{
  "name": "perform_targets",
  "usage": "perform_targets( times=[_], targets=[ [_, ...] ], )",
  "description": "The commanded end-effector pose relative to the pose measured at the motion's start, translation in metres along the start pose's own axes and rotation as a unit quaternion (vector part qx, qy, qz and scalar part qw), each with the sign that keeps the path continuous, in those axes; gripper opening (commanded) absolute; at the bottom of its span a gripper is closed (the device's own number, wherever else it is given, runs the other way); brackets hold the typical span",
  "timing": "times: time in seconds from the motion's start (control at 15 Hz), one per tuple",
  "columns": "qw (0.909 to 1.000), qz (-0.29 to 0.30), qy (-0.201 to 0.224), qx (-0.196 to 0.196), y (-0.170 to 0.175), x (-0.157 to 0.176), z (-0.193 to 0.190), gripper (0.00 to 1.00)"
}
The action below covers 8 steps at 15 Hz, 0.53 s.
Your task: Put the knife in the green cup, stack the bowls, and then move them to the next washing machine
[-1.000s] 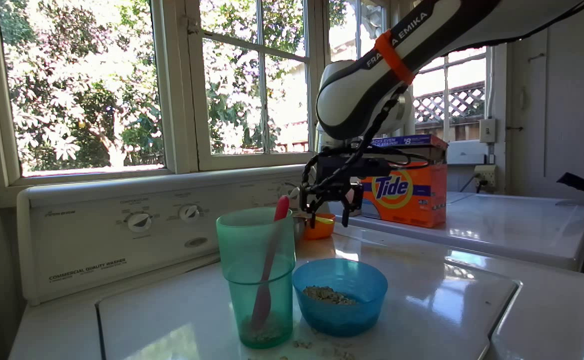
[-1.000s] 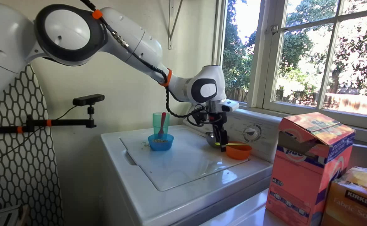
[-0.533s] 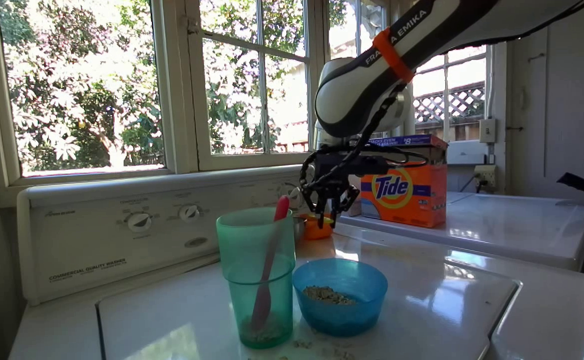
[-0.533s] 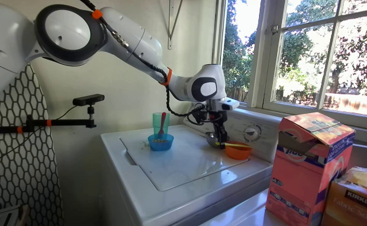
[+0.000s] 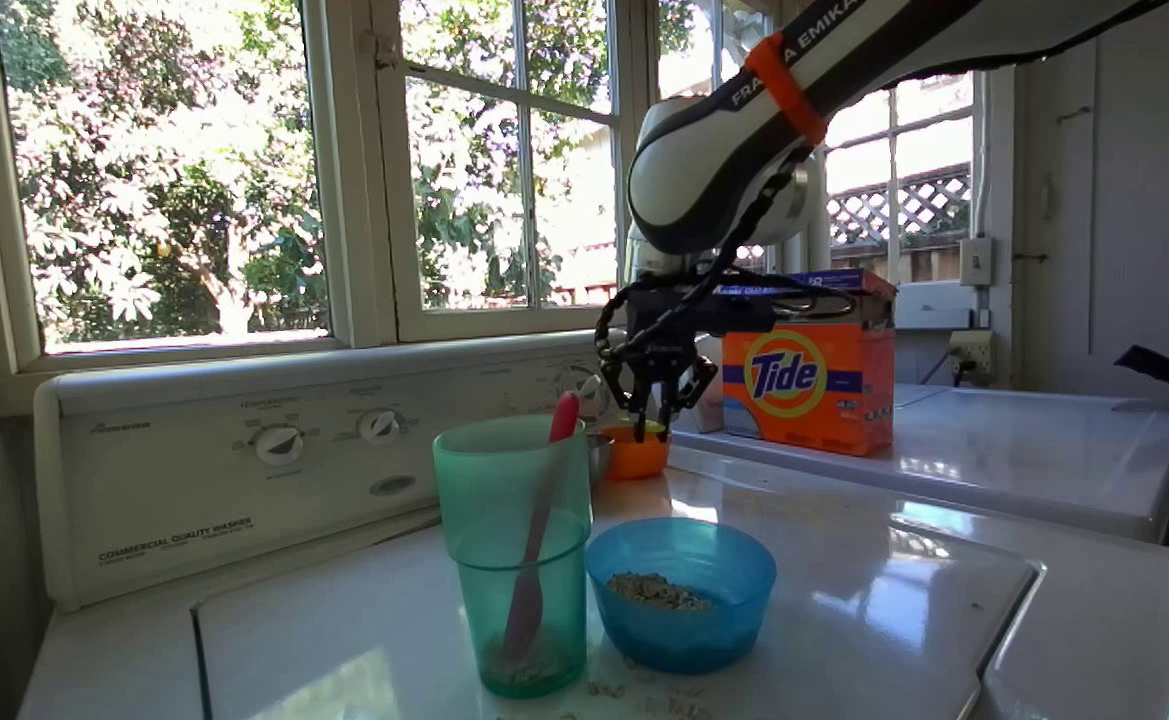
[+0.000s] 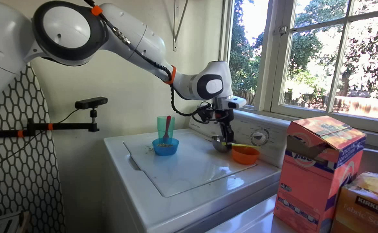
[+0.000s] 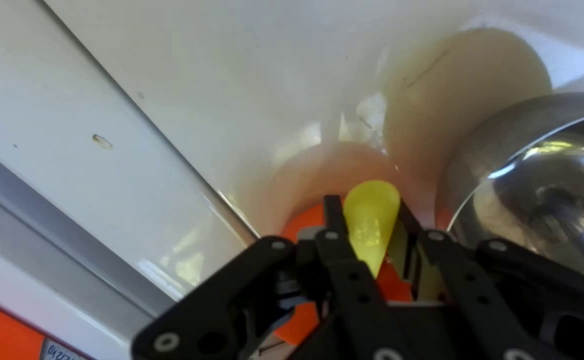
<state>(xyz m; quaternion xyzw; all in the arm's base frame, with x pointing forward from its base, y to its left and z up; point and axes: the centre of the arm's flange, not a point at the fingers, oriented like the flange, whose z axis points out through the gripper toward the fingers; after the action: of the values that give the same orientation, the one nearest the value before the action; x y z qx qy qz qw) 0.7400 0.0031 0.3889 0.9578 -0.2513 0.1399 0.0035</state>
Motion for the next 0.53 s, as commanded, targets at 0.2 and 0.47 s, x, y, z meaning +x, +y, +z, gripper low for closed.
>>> perform_targets(
  times=[0.2, 0.47],
  targets=[
    [0.9977, -0.009, -0.068, -0.002, 0.035, -0.014, -0.087, 0.06],
    [0.9892, -0.032, -0.140, 0.029, 0.053, -0.024, -0.123, 0.07]
  ],
)
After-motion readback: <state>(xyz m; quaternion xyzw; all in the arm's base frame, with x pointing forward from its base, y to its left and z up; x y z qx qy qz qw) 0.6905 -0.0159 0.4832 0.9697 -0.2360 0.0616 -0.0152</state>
